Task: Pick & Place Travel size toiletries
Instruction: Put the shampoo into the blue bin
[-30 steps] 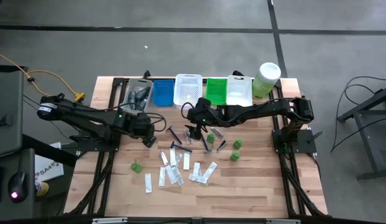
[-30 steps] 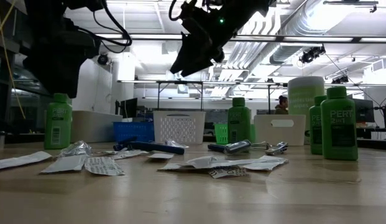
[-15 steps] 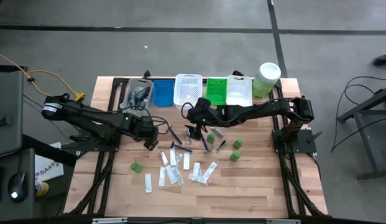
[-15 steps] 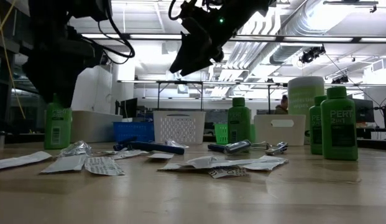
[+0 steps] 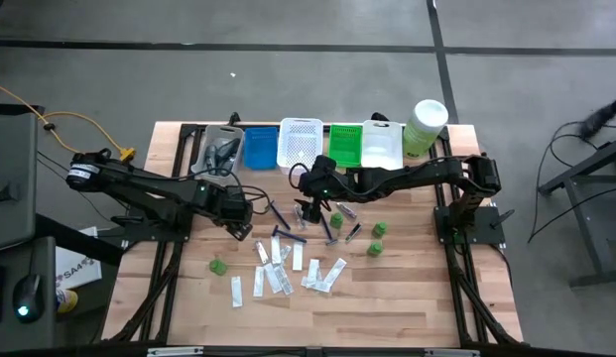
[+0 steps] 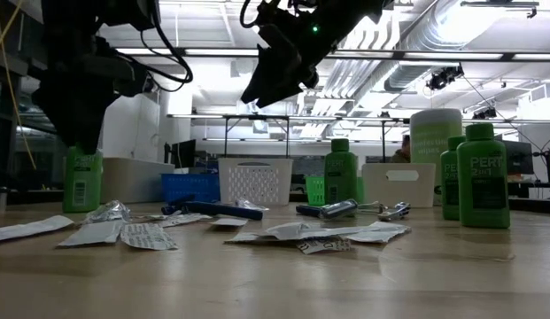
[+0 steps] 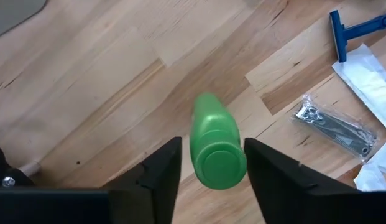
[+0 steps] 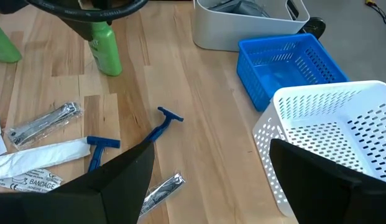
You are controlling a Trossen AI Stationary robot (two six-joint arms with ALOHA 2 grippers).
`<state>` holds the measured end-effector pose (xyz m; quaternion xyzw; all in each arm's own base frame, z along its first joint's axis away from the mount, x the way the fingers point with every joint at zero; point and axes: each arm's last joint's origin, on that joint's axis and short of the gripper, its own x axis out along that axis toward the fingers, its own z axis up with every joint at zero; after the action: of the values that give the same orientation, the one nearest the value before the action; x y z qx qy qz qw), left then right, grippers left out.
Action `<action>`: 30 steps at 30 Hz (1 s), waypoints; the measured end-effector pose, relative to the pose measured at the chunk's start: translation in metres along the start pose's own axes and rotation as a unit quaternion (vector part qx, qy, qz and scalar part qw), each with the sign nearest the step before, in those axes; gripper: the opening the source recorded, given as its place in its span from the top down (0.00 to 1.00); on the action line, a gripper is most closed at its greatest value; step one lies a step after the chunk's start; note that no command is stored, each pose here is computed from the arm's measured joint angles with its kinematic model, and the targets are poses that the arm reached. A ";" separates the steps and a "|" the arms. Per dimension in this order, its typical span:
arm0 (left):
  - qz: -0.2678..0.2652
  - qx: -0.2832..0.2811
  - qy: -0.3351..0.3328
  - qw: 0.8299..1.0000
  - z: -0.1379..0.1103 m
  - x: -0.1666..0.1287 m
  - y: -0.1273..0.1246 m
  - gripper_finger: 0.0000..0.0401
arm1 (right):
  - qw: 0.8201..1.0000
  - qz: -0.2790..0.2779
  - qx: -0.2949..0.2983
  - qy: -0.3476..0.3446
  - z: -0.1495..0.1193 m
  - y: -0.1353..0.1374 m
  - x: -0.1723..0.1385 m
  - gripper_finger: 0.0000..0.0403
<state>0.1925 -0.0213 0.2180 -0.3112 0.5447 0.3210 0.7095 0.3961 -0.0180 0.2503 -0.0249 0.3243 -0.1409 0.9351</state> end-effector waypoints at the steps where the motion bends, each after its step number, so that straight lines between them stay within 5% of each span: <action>1: 0.001 0.000 0.001 1.000 0.000 0.000 0.000 0.61 | 1.000 0.000 0.000 0.000 0.000 0.000 0.000 0.22; 9: -0.001 0.016 0.003 1.000 0.000 0.000 0.000 0.76 | 1.000 0.000 0.000 0.000 0.000 0.000 0.000 0.22; 20: 0.041 0.049 -0.073 0.995 0.010 -0.023 -0.001 0.77 | 0.999 -0.044 -0.014 0.006 0.001 0.004 -0.012 0.22; 30: 0.063 0.074 -0.167 0.981 0.076 -0.071 0.018 0.77 | 0.999 -0.032 0.019 -0.012 -0.004 0.014 -0.044 0.22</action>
<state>0.2071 0.0415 0.3018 -0.1653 0.4596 0.3709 0.7899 0.3640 0.0079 0.2712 -0.0191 0.3096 -0.1769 0.9341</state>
